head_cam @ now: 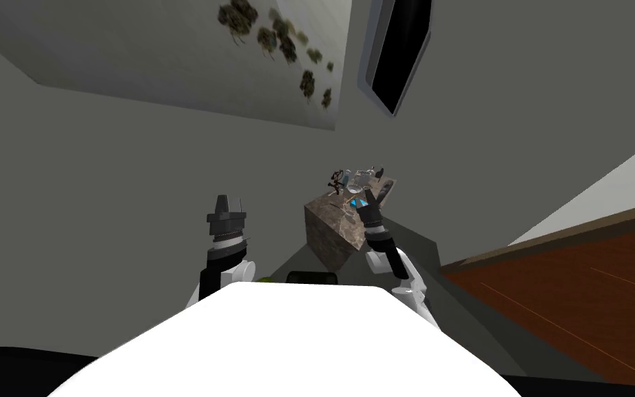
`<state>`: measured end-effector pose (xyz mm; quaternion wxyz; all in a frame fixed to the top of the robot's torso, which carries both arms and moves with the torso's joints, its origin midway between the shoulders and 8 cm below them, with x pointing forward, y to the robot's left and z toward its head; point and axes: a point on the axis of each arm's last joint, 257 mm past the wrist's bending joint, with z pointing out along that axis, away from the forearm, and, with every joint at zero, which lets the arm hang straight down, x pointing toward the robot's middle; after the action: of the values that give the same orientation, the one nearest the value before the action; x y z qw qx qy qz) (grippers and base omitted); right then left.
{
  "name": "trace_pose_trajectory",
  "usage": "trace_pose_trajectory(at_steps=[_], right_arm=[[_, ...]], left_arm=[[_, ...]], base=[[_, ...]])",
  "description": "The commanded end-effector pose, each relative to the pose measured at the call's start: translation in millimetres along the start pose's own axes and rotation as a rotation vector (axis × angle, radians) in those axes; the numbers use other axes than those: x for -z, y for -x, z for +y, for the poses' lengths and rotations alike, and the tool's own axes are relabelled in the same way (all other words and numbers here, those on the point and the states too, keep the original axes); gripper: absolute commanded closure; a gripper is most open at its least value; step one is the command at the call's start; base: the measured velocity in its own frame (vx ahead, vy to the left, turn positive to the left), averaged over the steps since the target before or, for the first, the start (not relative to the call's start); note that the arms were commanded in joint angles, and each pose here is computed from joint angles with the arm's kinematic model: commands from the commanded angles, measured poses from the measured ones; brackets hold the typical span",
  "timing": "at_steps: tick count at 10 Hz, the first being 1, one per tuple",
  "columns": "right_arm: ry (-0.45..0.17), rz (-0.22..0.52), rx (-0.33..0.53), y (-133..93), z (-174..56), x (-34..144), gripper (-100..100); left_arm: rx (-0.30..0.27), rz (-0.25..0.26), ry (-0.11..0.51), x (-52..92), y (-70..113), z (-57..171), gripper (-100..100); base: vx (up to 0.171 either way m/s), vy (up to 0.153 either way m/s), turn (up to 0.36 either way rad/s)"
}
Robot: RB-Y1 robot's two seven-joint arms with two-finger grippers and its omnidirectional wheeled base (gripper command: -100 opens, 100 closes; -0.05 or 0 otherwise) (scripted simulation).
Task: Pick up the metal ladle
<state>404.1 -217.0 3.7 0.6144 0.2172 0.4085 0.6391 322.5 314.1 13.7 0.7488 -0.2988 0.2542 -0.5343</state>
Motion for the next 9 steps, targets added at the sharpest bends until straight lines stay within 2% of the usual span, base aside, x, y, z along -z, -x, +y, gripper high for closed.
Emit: trace_pose_trajectory(at_steps=[1,2,5,6,7,8,9], right_arm=[[-0.006,0.051,0.013,-7.6,-6.3,-2.8,-100],[-0.011,0.086,0.017,-14.9,-12.3,-5.4,-100],[-0.026,0.152,0.044,-23.3,-20.9,-5.6,-100],[-0.040,0.198,0.053,-31.7,-30.2,-5.4,-100],[-0.042,0.206,0.061,-31.6,-30.7,-4.8,-100],[-0.061,0.254,0.071,-40.2,-41.8,-2.6,-100],[-0.063,0.263,0.079,-39.8,-42.4,-1.8,-100]], left_arm=[[0.000,0.000,0.000,0.0,0.0,0.0,0],[0.000,0.000,0.000,0.0,0.0,0.0,0],[0.000,0.000,0.000,0.0,0.0,0.0,0],[0.000,0.000,0.000,0.0,0.0,0.0,0],[0.000,0.000,0.000,0.0,0.0,0.0,0],[0.000,0.000,0.000,0.0,0.1,0.0,0],[0.000,0.000,0.000,0.0,0.0,0.0,0]], base=[[0.056,0.041,0.395],[0.076,0.045,0.465],[0.019,0.020,0.121],[0.005,0.018,0.238],[0.008,0.005,0.114],[0.031,-0.015,0.186],[0.019,-0.006,0.141]])
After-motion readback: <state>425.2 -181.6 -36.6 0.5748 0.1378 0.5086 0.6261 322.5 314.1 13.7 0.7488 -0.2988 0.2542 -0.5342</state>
